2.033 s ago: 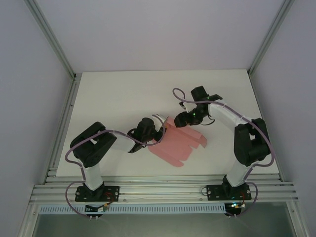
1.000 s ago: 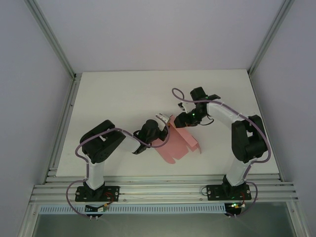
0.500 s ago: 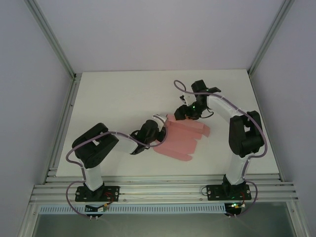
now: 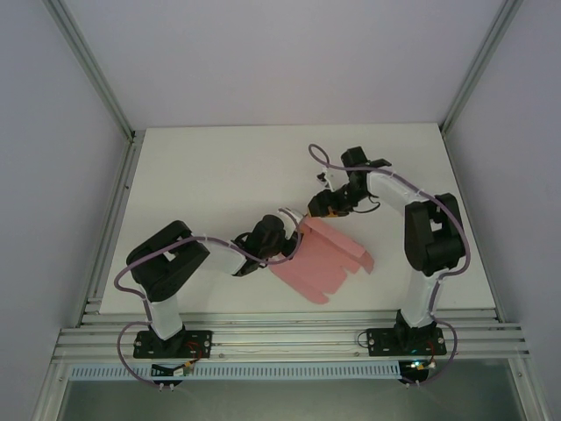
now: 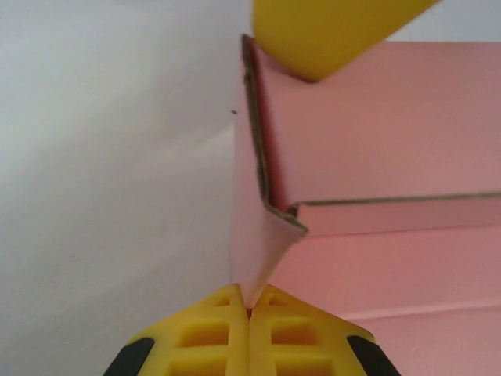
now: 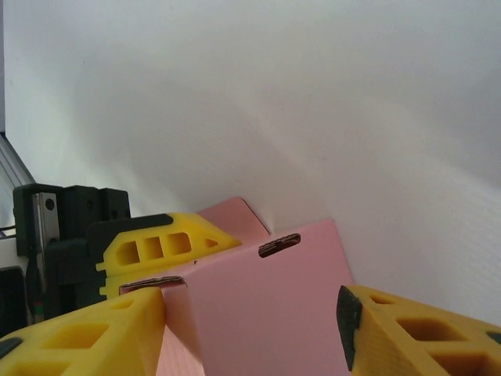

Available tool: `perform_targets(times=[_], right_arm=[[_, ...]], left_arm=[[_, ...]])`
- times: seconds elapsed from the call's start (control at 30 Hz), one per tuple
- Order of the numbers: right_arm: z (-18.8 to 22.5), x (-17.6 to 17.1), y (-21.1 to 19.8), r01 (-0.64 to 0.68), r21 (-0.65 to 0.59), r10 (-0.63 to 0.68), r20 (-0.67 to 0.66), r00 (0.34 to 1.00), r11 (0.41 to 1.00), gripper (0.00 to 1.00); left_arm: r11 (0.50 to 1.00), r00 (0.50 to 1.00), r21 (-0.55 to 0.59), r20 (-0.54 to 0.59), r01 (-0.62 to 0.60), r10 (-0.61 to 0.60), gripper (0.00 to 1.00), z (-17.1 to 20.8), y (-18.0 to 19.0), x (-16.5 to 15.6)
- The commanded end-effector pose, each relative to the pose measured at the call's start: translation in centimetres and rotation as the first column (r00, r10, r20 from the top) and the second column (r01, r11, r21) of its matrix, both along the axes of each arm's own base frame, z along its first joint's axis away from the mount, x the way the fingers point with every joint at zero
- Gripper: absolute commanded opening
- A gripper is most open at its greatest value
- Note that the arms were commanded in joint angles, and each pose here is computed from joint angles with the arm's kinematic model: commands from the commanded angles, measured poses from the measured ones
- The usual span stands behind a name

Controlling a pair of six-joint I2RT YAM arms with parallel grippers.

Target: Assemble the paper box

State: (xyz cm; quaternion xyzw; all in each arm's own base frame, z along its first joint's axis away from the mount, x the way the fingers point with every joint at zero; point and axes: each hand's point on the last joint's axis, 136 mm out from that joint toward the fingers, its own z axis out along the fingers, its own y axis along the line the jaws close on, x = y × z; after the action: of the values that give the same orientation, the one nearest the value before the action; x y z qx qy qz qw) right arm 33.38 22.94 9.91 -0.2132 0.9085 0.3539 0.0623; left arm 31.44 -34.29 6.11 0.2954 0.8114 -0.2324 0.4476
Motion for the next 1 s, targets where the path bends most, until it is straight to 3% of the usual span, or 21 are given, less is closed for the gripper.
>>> perform_targets(times=[0.0, 0.27, 0.4, 0.43, 0.77, 0.97], right_arm=[[-0.2, -1.4, -0.6, -0.024, -0.024, 0.024, 0.002, 1.0, 0.999, 0.57], [-2.0, -2.0, -0.6, -0.008, -0.017, 0.007, -0.035, 0.999, 1.0, 0.51], [-2.0, -2.1, -0.5, 0.0, -0.009, 0.0, -0.042, 0.999, 1.0, 0.5], [-2.1, -2.2, -0.5, 0.002, -0.011, -0.002, -0.046, 0.999, 1.0, 0.47], [-3.0, -2.7, -0.6, 0.013, -0.015, -0.014, -0.08, 0.997, 1.0, 0.46], [-3.2, -2.6, -0.5, 0.018, -0.008, -0.018, -0.095, 0.995, 1.0, 0.45]], left_arm=[[1.0, 0.999, -0.02, 0.053, -0.01, 0.012, 0.0, 1.3, -0.4, 0.8], [1.0, 0.999, -0.013, 0.036, 0.003, -0.002, 0.0, 0.3, -1.0, 1.0], [0.999, 0.999, -0.045, 0.053, 0.01, -0.008, 0.23, 1.2, -1.7, 1.3], [0.999, 0.998, -0.051, 0.056, 0.008, -0.006, 0.24, 1.4, -1.9, 1.5], [0.998, 0.99, -0.057, 0.138, 0.006, 0.002, 0.23, 2.5, -2.3, 2.6], [0.999, 0.99, -0.051, 0.139, -0.02, 0.026, 0.03, 2.1, -3.1, 3.6]])
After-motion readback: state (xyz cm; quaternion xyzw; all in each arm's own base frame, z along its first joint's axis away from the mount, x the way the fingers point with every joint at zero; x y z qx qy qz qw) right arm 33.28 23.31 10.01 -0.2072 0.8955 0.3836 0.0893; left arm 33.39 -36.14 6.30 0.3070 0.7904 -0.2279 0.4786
